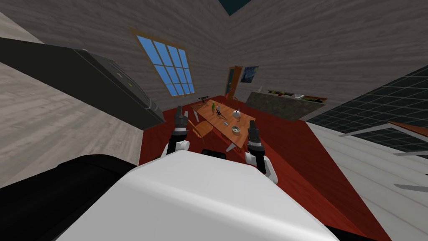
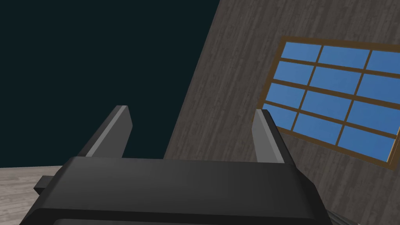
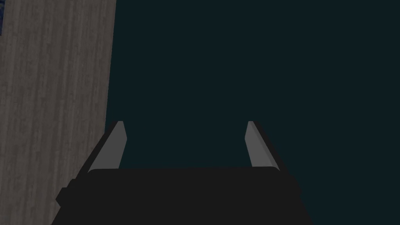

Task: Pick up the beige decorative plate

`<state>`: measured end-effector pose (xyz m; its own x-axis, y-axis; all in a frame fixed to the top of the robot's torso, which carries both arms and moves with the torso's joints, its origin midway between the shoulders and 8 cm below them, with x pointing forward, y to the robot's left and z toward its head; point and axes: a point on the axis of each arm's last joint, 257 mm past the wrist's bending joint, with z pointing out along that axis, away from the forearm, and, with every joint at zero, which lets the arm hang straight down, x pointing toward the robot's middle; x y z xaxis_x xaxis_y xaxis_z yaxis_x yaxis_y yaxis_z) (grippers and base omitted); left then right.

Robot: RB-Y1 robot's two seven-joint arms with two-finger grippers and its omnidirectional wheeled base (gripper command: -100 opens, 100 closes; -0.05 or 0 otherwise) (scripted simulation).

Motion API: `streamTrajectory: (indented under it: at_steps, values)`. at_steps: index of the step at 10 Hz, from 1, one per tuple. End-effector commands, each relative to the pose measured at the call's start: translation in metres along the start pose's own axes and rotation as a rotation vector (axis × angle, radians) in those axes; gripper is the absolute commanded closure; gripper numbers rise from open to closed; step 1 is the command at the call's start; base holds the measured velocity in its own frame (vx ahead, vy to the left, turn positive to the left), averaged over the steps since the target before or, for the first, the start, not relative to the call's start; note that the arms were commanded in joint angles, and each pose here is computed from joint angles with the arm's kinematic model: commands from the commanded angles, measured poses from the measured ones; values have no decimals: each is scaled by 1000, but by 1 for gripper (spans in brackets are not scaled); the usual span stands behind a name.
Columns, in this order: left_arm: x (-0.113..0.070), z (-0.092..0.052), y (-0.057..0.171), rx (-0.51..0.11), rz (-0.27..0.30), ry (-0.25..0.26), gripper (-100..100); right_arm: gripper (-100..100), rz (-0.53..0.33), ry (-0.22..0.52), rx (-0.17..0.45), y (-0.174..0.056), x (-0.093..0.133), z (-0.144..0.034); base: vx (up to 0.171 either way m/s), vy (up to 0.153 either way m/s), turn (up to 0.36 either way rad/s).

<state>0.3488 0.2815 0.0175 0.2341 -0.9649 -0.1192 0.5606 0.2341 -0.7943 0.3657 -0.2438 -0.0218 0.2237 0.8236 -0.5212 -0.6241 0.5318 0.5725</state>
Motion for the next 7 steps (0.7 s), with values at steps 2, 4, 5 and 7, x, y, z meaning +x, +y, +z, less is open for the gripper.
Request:
streamTrajectory:
  at_steps: [2, 4, 5, 7]
  values:
    - [0, 0, 0, 0, 0, 0, 0, -100, -112, 104, 2, -20, 17, -5, -77, -5, 73]
    - [0, 0, 0, 0, 0, 0, 0, -100, -183, 167, 4, -34, 26, -9, -81, -12, 112]
    - [0, 0, 0, 0, 0, 0, 0, -100, -252, 226, 0, -47, 34, -13, -67, 1, 105]
    - [0, 0, 0, 0, 0, 0, 0, -100, -332, 298, 4, -66, 44, -20, -94, -2, 131]
